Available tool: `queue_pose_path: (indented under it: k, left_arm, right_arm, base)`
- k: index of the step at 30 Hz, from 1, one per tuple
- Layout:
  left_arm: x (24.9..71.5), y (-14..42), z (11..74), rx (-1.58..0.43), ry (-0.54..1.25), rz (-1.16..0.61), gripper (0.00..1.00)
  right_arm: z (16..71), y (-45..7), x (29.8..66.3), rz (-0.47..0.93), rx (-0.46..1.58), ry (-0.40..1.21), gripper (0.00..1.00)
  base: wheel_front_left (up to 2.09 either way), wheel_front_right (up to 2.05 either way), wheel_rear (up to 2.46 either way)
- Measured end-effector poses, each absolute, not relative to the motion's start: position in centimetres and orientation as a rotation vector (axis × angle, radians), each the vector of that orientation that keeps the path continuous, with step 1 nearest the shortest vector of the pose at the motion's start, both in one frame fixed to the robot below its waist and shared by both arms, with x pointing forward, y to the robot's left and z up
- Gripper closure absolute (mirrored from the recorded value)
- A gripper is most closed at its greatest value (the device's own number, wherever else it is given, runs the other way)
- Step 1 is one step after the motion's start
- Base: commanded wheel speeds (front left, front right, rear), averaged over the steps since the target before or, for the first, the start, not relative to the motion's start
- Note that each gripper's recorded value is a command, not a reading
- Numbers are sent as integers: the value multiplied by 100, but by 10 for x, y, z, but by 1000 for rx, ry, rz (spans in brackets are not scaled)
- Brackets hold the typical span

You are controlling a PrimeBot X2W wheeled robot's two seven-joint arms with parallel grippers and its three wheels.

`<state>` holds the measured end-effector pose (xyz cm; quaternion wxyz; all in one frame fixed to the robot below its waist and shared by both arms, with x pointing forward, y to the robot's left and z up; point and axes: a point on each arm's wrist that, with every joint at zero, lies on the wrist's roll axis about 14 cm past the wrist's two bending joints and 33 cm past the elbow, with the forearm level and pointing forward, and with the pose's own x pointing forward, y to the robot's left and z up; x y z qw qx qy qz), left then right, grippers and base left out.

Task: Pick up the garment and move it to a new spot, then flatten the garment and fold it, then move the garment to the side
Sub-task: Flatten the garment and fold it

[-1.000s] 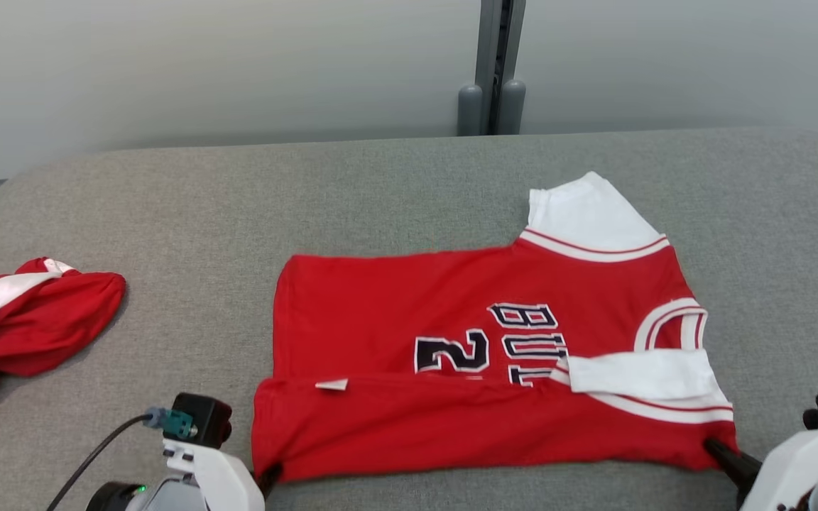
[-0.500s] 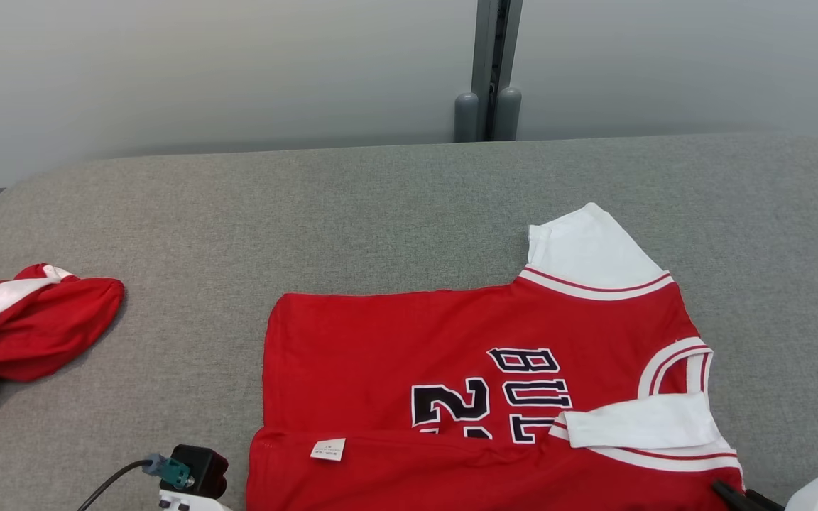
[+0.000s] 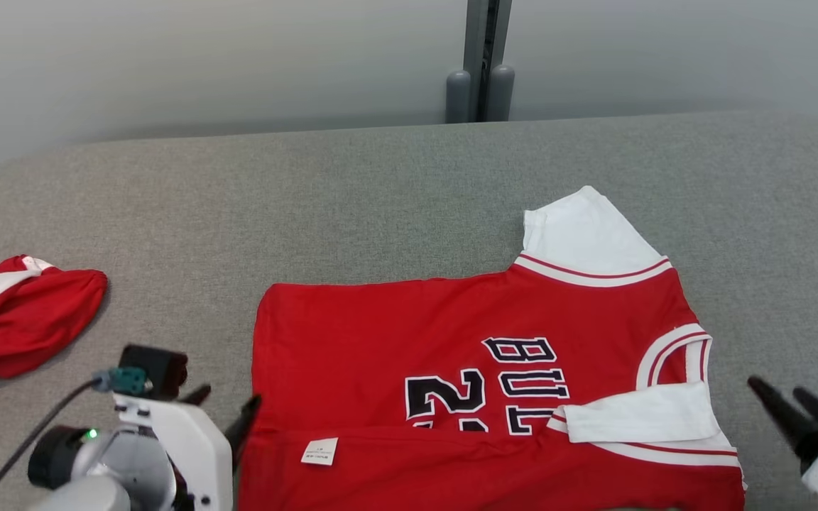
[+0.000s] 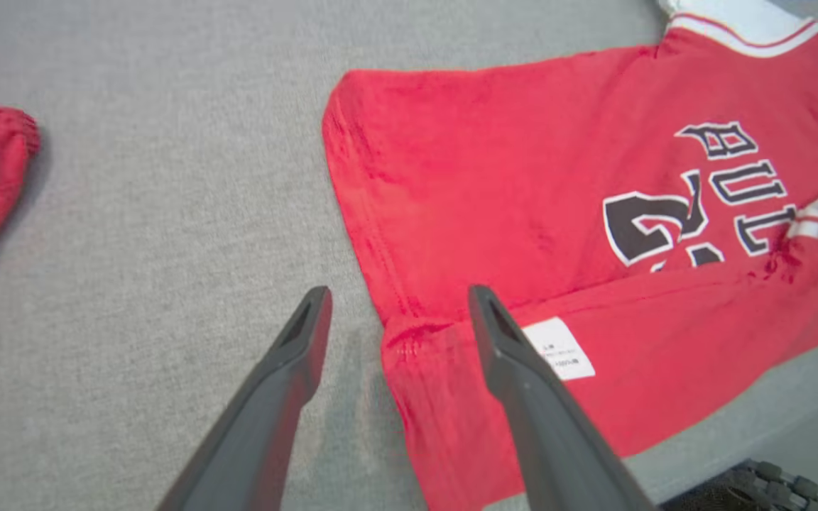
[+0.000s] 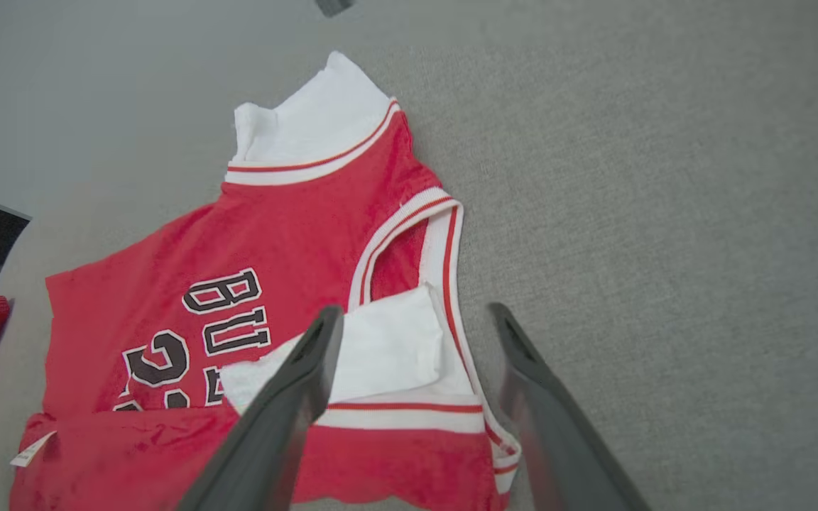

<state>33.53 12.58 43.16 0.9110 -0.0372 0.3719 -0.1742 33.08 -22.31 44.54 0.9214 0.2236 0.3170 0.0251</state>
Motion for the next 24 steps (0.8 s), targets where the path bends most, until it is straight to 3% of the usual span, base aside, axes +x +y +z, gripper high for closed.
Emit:
queue_pose_path:
  k: [5, 11, 24]
  left_arm:
    - [391, 122, 460, -84, 595, -320, 0]
    - [428, 108, 449, -91, 594, -344, 0]
    - [466, 113, 393, -43, 753, -371, 0]
  right_arm:
    - [483, -231, 379, 63, 413, 507, 0]
    - [500, -222, 443, 107, 364, 422, 0]
    - [455, -198, 546, 179, 296, 512, 0]
  base:
    - [0, 0, 0]
    - [0, 0, 0]
    - [0, 0, 0]
